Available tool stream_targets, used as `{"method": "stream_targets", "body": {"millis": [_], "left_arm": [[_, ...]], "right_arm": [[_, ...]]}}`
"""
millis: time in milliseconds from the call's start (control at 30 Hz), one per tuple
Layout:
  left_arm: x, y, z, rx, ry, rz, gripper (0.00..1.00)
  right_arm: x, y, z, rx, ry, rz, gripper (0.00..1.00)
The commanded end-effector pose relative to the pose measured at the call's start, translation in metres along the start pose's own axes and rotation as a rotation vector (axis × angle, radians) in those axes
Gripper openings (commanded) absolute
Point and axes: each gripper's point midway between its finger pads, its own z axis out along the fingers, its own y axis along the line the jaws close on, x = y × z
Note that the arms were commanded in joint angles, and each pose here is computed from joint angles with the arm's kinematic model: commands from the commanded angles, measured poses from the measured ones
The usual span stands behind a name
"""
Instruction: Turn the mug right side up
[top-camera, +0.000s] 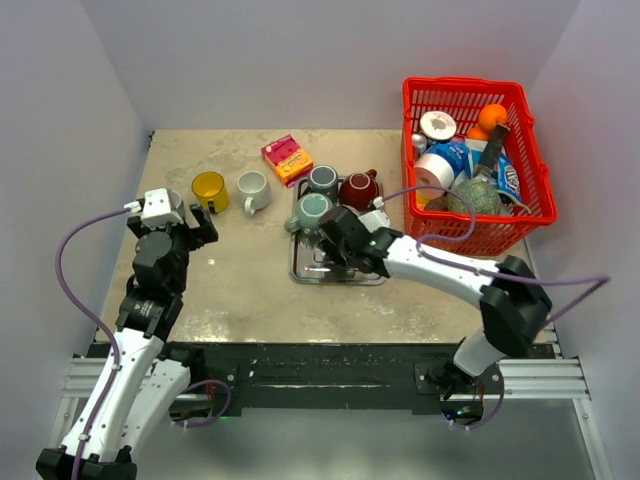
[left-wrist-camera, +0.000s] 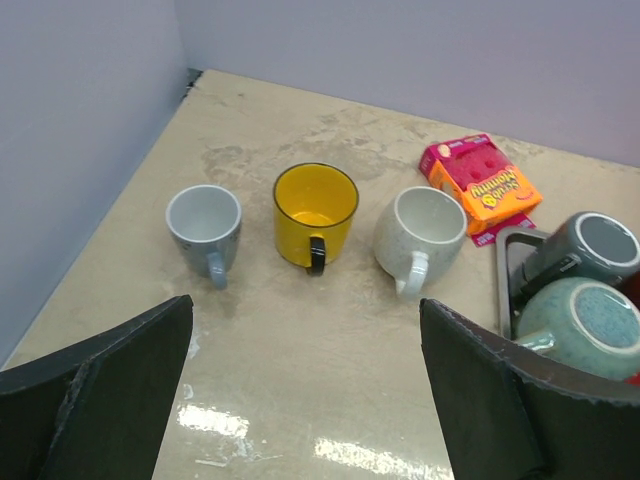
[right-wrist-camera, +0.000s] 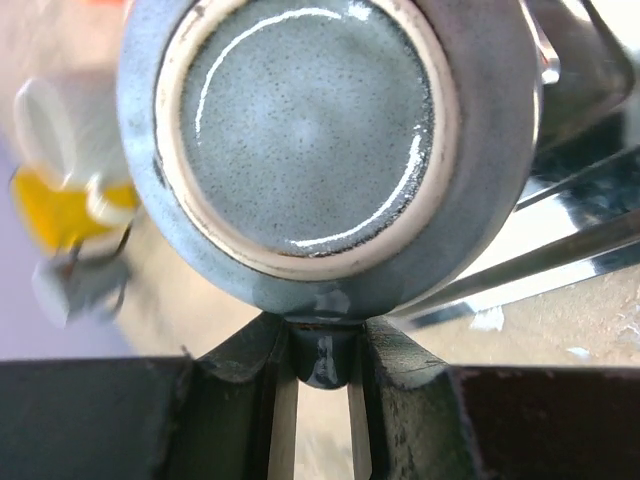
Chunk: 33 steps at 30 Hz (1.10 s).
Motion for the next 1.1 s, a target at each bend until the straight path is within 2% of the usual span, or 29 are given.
{"method": "stream_targets", "body": {"millis": [0, 100, 167, 200, 300, 400, 600, 767, 967, 1067], "left_arm": [[-0.005, -0.036, 0.000, 0.188, 0.010, -0.037, 0.99], [-0.004, -0.071, -0.008, 0.371, 0.072, -0.076, 0.99], [0.003, -0.096, -0.019, 0.506, 0.138, -0.112, 0.99], [0.004, -0.112, -0.030, 0.603, 0.172, -0.161, 0.99], [-0.001, -0.136, -0.050, 0.753, 0.207, -0.255, 0.99], [-0.008, -0.154, -0.070, 0.892, 0.243, -0.309, 0.99], [-0.029, -0.175, -0.121, 1.190, 0.215, -0.338, 0.99], [-0.051, -0.177, -0.165, 1.399, 0.074, -0.324, 0.99], [-0.046, -0.176, -0.187, 1.501, 0.063, -0.329, 0.99], [-0.045, -0.176, -0.185, 1.487, 0.084, -0.365, 0.99]], "right_arm": [[-0.005, 0.075, -0.066, -0.460, 0.073, -0.152, 0.00], [0.001, 0.090, -0.112, -0.665, 0.148, -0.285, 0.00], [-0.004, 0.101, -0.147, -0.806, 0.144, -0.376, 0.00], [0.007, 0.098, -0.161, -0.890, 0.195, -0.475, 0.00], [0.013, 0.096, -0.209, -1.086, 0.262, -0.557, 0.00], [0.011, 0.088, -0.238, -1.182, 0.284, -0.579, 0.00], [-0.001, 0.087, -0.281, -1.330, 0.294, -0.510, 0.00], [-0.001, 0.089, -0.305, -1.431, 0.352, -0.446, 0.00], [0.000, 0.090, -0.325, -1.522, 0.425, -0.372, 0.00], [0.003, 0.090, -0.330, -1.550, 0.443, -0.376, 0.00]]}}
